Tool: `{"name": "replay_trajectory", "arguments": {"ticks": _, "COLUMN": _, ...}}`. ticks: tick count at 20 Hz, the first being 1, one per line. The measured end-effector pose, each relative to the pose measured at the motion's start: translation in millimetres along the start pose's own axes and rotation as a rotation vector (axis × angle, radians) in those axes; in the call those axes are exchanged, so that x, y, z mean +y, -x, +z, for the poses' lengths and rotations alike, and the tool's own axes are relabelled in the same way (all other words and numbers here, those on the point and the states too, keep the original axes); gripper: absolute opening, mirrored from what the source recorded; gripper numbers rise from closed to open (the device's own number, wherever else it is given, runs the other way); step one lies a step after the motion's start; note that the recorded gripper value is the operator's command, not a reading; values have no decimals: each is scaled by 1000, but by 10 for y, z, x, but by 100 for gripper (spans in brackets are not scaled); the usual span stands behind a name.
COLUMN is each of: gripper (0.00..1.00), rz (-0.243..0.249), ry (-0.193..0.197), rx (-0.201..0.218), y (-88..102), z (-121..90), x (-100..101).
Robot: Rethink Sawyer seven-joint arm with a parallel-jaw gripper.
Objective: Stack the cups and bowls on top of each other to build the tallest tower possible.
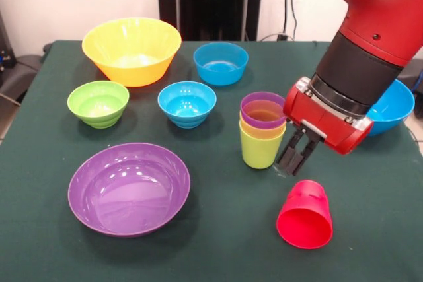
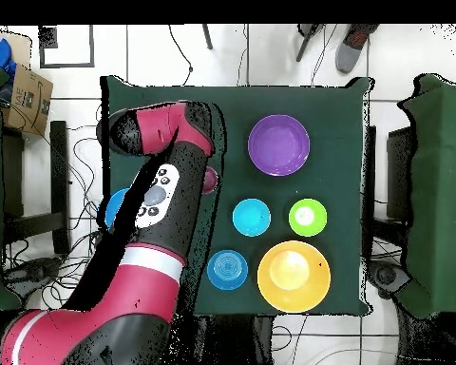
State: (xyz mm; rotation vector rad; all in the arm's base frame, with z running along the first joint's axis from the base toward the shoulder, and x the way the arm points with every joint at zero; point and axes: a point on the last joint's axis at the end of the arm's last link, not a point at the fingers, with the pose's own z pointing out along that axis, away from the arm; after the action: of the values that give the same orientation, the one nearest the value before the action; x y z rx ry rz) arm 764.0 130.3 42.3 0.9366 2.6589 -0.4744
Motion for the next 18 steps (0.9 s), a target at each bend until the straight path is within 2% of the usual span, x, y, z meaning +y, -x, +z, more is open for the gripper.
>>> {"name": "replay_trajectory", "arguments": {"ticks": 4, "gripper": 0, "rz": 4, "ry": -3, "rx": 3, "y": 18, "z": 30, "x": -26}}
{"name": "replay_trajectory", "arguments": {"ticks": 7, "gripper": 0, "rz": 10, "ry": -12, "rx": 8, "y": 53, "z": 134, "x": -79}}
{"name": "replay_trajectory", "arguments": {"ticks": 13, "gripper": 0, "rz": 7, "ry": -30, "rx": 20, "y": 42, "z": 450, "x": -116}}
{"name": "replay_trajectory", "arguments": {"ticks": 18, "gripper": 0, "rz": -9, "ry": -48, "rx": 36, "y": -91, "z": 705, "x": -119}}
